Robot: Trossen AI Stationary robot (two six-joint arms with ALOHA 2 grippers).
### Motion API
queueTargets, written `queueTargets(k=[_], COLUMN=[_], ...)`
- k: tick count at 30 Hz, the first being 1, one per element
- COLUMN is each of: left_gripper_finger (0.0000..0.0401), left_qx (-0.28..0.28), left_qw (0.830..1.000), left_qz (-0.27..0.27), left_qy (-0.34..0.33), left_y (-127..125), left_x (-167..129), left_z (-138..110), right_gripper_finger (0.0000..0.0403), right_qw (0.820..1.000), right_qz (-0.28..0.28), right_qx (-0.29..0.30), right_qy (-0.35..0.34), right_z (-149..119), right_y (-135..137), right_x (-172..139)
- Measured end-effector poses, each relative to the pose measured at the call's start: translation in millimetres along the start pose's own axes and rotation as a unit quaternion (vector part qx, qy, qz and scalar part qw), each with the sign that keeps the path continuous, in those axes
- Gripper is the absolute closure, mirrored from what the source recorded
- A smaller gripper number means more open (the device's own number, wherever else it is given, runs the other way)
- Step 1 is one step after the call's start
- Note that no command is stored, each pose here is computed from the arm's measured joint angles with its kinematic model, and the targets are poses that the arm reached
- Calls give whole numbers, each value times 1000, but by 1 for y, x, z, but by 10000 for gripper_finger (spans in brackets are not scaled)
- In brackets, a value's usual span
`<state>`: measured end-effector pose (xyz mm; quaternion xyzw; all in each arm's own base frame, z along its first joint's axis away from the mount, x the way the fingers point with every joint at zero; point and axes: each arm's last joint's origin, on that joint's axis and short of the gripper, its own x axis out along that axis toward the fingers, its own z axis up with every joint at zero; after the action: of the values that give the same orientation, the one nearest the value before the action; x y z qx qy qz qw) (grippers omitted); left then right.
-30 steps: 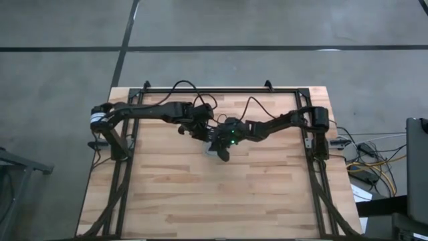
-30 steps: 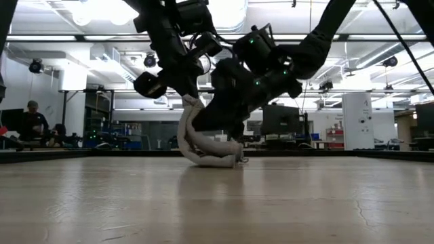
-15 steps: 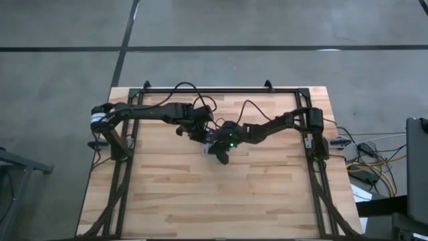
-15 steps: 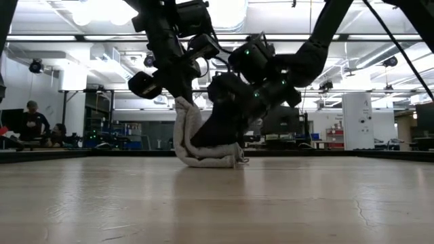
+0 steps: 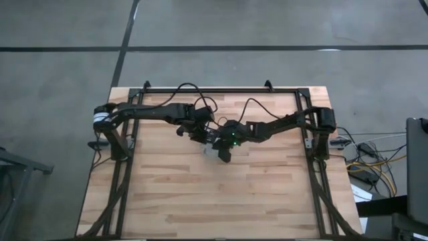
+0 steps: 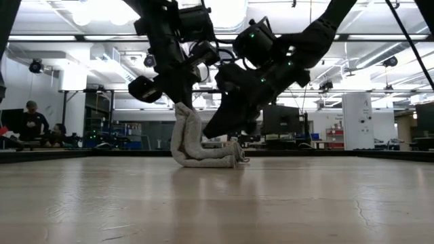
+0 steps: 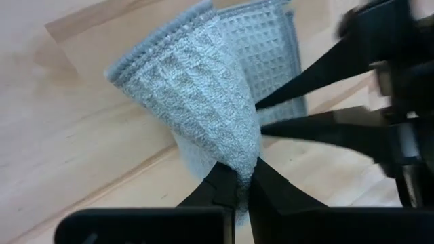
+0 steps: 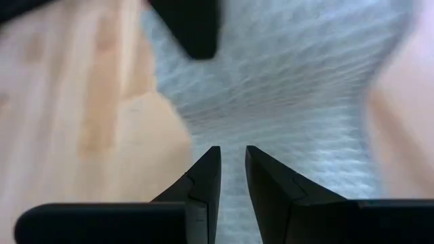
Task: Fold microfiber towels
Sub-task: Fold the gray on the table
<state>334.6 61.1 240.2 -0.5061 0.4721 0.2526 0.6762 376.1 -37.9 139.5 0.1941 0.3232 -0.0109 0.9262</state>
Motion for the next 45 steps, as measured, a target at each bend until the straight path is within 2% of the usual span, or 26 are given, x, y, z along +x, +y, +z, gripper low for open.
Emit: queueTargets(k=[3, 11, 14, 20, 33, 39, 45], left_gripper_finger=[387, 387, 387, 387, 387, 387, 387], left_qx=[-3, 4, 4, 4, -2, -3, -1], left_qw=[1000, 1000, 1000, 1000, 1000, 1000, 1000], left_qz=[4, -14, -4, -4, -7, -12, -19], left_qy=[16, 22, 27, 26, 24, 21, 24], left_y=[1, -2, -1, 0, -1, -2, -3], left_x=[8, 13, 15, 15, 16, 16, 20], left_z=[1, 3, 2, 3, 3, 3, 5], right_gripper_finger=[335, 335, 335, 335, 335, 335, 335], right_qw=[999, 999, 998, 991, 989, 982, 979], right_qz=[-42, -43, -48, -111, -88, -65, -56], right_qx=[-11, -11, -9, 3, -3, -44, -48], right_qy=[-13, -19, -30, -72, -120, -170, -190], right_z=[1, -1, -3, -3, 0, 11, 16], right_y=[4, 9, 10, 12, 24, 38, 43], right_x=[-5, -15, -24, -47, -92, -111, -123])
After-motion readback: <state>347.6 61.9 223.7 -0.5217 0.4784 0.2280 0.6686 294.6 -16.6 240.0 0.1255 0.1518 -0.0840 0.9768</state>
